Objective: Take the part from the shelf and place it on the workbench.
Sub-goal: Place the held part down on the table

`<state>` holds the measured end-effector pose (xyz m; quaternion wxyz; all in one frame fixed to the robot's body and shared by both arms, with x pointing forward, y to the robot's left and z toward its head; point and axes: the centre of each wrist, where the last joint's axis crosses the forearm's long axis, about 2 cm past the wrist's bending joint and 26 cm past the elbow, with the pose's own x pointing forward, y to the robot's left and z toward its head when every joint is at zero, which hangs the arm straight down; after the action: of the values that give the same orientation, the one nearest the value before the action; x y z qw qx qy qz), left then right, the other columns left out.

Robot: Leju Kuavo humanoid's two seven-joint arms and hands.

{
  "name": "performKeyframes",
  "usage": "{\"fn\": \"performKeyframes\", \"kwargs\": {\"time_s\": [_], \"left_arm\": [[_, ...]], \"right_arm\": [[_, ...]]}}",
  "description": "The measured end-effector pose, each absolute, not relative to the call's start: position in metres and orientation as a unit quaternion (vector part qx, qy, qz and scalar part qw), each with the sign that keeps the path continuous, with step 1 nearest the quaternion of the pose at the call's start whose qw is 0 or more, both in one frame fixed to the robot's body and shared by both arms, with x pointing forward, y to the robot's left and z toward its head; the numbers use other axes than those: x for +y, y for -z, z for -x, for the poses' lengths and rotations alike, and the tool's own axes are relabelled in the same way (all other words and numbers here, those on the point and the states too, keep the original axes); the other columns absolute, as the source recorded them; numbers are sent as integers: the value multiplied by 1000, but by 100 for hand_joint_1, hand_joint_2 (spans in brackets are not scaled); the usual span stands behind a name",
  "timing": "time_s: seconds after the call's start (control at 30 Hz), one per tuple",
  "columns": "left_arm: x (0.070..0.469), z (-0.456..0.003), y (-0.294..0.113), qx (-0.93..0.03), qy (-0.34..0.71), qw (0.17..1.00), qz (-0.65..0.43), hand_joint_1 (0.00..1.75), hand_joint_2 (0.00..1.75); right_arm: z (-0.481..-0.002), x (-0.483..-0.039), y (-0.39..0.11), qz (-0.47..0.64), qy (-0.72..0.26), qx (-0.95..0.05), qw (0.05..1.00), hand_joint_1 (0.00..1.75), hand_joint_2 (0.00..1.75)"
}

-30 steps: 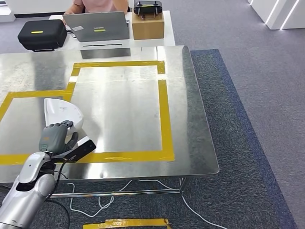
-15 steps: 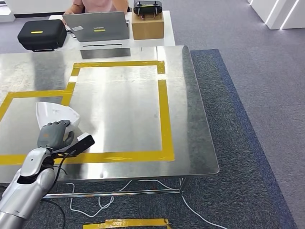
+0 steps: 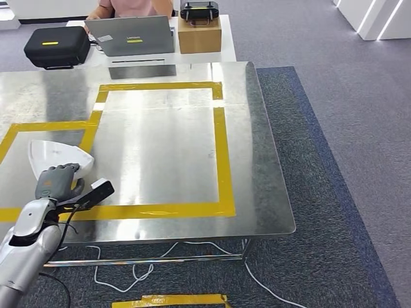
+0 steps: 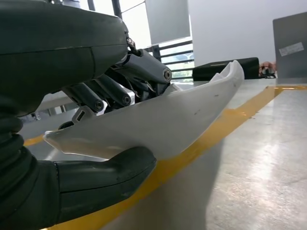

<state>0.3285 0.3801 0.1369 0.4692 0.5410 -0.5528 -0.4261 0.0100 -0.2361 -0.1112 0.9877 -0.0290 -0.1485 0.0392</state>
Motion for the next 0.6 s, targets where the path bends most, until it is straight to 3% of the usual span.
{"fn": "performKeyframes", "kwargs": {"time_s": [0.13,0.27,0.37,0.5,0.6], "left_arm": [[391,-324,-134,-542,429,468,-551,175,175],[394,-318,-130,-542,438,461,-549,0,175],[394,-317,-128,-543,441,458,-549,0,175],[393,-314,-125,-546,444,458,-544,0,0],[393,-314,-125,-545,444,460,-542,0,0]], "right_arm": [[-9,-237,111,29,-41,-151,987,0,0],[-9,-237,111,36,-43,-154,987,0,0],[-8,-237,111,39,-44,-154,986,0,0],[-9,-237,108,57,-45,-151,986,0,0],[-10,-237,105,54,-44,-152,986,0,0]]}}
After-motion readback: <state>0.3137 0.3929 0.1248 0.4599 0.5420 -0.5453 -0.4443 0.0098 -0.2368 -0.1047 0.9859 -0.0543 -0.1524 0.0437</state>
